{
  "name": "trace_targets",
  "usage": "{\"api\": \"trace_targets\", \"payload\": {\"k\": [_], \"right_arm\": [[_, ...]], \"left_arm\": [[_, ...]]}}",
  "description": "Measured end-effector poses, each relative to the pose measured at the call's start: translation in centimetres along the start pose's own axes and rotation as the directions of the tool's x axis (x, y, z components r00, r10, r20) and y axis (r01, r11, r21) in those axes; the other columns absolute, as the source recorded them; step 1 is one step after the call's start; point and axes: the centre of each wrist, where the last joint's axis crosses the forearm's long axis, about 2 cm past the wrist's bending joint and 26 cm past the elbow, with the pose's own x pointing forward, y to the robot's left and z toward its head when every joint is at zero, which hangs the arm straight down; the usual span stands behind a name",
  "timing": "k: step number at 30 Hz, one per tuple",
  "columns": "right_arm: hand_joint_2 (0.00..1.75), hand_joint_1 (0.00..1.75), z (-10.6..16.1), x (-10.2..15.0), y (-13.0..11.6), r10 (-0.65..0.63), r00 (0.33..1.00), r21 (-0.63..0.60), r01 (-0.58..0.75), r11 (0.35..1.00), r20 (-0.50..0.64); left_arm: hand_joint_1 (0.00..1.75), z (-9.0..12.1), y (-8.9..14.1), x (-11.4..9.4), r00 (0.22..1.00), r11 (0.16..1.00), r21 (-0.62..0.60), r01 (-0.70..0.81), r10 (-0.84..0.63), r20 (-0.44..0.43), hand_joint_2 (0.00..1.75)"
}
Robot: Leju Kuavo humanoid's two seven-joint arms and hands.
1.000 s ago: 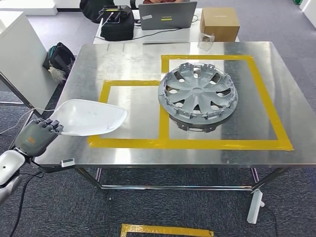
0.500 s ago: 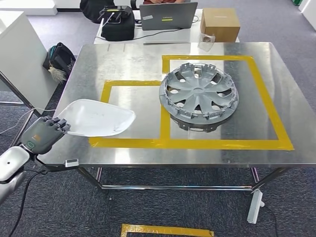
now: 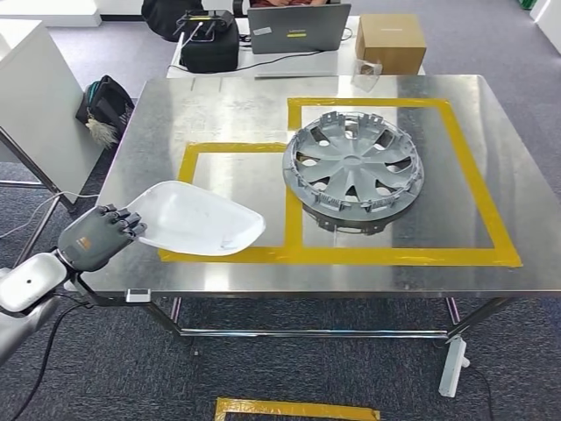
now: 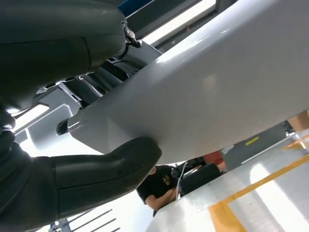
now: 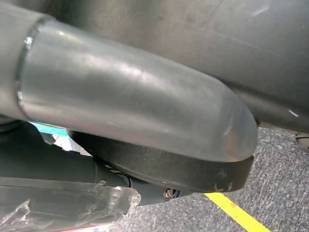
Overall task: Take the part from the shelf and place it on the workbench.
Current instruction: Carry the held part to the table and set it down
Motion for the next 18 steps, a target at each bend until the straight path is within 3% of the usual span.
{"api": "trace_targets", "payload": {"k": [10,18], "right_arm": [[0.00,0.00,0.2,0.7,0.0,0.011,1.000,-0.003,-0.011,1.000,-0.019],[0.00,0.00,0.2,0.9,-0.1,0.015,0.998,-0.006,-0.015,1.000,0.063]], "left_arm": [[1.75,-0.9,0.5,0.6,0.998,0.999,0.034,0.010,-0.012,0.055,1.75],[1.75,-0.8,0.3,1.2,0.998,1.000,0.027,0.000,-0.001,0.068,1.75]]}}
